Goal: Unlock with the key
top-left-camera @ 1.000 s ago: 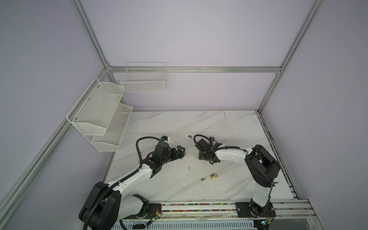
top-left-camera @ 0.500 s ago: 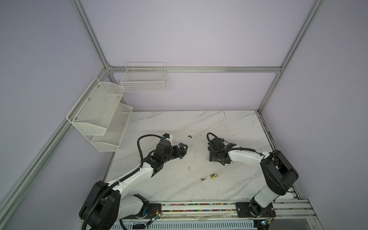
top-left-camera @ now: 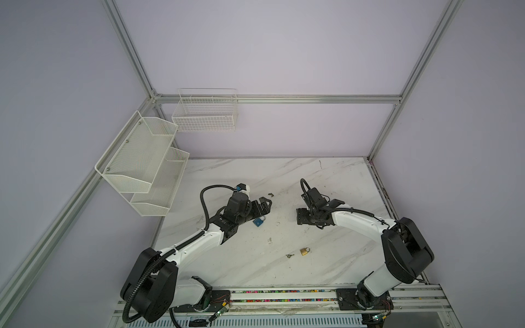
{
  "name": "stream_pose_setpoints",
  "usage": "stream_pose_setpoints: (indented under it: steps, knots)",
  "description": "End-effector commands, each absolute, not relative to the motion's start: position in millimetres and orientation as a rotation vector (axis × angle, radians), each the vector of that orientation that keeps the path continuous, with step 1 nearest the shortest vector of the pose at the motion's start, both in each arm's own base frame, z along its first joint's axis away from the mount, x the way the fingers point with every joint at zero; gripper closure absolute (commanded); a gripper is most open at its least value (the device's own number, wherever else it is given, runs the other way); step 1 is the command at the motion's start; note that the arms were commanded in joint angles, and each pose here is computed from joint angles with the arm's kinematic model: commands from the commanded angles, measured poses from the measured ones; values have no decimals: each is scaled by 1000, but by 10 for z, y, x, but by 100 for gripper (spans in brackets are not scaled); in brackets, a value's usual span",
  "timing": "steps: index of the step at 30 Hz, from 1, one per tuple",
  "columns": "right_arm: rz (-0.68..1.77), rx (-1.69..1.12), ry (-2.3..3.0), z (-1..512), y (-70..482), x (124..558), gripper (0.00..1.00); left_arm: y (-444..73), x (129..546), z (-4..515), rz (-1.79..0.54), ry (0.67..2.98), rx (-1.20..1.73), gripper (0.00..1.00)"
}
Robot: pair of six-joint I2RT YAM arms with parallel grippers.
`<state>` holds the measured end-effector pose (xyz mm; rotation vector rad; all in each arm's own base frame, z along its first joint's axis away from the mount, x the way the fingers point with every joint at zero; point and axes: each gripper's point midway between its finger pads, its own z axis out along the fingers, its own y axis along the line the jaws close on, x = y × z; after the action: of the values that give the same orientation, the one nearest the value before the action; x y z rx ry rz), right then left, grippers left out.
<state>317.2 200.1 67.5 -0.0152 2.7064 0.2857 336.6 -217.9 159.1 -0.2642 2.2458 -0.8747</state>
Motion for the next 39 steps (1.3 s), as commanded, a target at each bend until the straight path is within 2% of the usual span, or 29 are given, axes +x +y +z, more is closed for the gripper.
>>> stream_pose_setpoints:
  steps: [1, 3, 12, 23, 39]
  knots:
    - [363, -111, 2681, 737, 2136, 3300, 27, -2360, 3508, 2012, -943, 2159, -211, 0]
    - [447, -153, 2663, 754, 2267, 3328, 28, -2373, 3510, 1992, -943, 2166, -209, 0]
    - [547, -242, 2665, 647, 2507, 3420, 30, -2254, 3440, 1976, -899, 2161, -242, 0]
    - [494, -250, 2741, 390, 2471, 3386, 31, -2140, 3390, 1923, -855, 2172, -287, 0]
    - [459, -216, 2775, 482, 2264, 3119, 31, -2222, 3420, 1863, -871, 2200, -265, 0]
